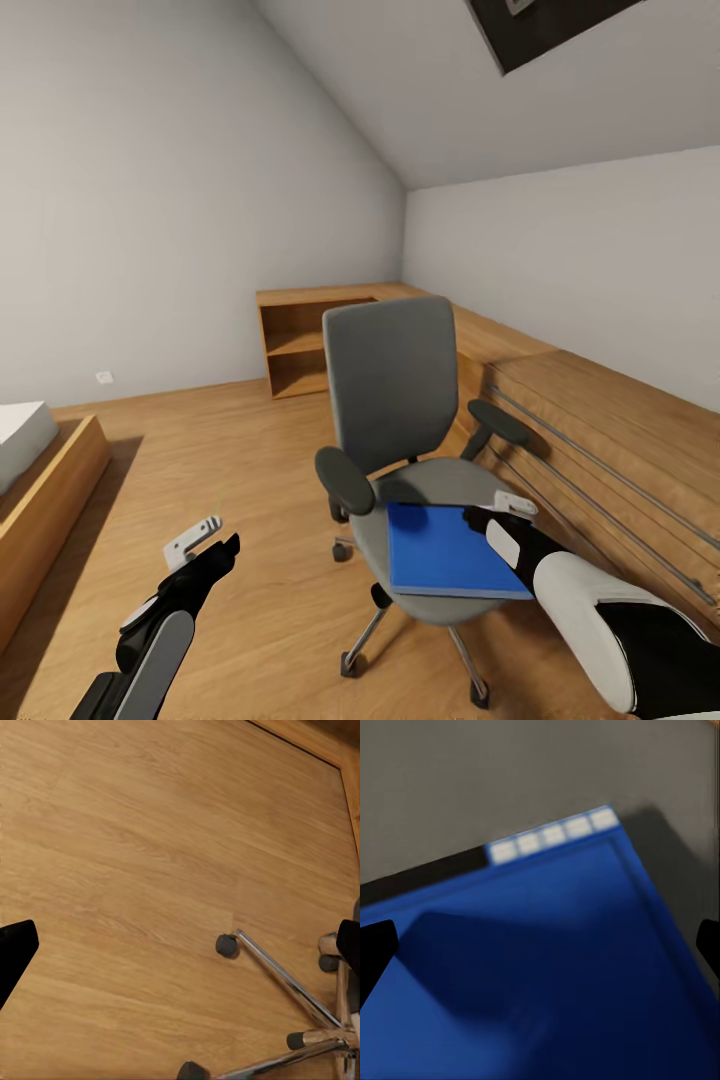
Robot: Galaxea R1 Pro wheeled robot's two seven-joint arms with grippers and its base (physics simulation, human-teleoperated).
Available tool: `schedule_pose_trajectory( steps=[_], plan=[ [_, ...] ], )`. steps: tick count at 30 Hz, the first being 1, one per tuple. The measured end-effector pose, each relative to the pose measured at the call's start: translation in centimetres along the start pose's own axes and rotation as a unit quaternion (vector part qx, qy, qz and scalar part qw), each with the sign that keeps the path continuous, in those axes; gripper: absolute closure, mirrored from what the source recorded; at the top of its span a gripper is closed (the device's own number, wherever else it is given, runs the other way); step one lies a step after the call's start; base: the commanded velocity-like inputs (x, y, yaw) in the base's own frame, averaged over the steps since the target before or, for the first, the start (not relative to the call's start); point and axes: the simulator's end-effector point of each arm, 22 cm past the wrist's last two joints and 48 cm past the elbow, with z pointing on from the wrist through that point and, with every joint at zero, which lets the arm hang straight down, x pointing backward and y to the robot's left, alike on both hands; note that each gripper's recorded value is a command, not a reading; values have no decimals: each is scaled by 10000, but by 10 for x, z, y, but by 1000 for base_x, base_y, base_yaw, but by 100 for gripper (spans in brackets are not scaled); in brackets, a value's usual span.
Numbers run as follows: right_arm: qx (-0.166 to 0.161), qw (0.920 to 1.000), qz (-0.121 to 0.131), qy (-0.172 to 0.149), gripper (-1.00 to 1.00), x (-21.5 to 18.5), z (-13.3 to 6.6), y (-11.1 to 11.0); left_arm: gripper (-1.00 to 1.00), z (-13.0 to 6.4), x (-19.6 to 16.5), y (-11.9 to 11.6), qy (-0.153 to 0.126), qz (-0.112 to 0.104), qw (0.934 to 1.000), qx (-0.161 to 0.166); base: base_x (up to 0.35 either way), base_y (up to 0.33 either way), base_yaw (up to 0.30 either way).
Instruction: In the bedroom, organize the workspace by keeping the computer under the desk, ensuring the monitor is on the desk, placing the keyboard on the desk next to the monitor, placing the mouse on the desk next to the keyboard, moving the folder from the swivel chair onto the desk next to the mouse, stacking the notebook on top of the folder with the pen on top of the notebook, and positioning the swivel chair next to the desk.
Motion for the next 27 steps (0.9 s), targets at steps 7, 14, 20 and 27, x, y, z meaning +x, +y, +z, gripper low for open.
schedule_pose_trajectory(
  steps=[7, 14, 20, 27],
  plan=[
    [0, 10000, -4, -2, -100, 0, 0, 0, -100, 0, 1, 0, 7, 3, 10000, -6, -202, 0, 0],
    [-5, 10000, -4, -3, -100, 0, 0, 1, -100, 0, 1, 1, 6, 1, 10000, -7, -39, 0, 0],
    [-2, 10000, -8, -7, -100, 0, 0, 0, -100, 0, 1, 0, 11, 5, 10000, -6, -227, 0, 0],
    [-2, 10000, 0, -7, -100, -1, 0, 0, -100, 1, 2, 1, 18, 8, 10000, -9, -108, 0, 0]
  ],
)
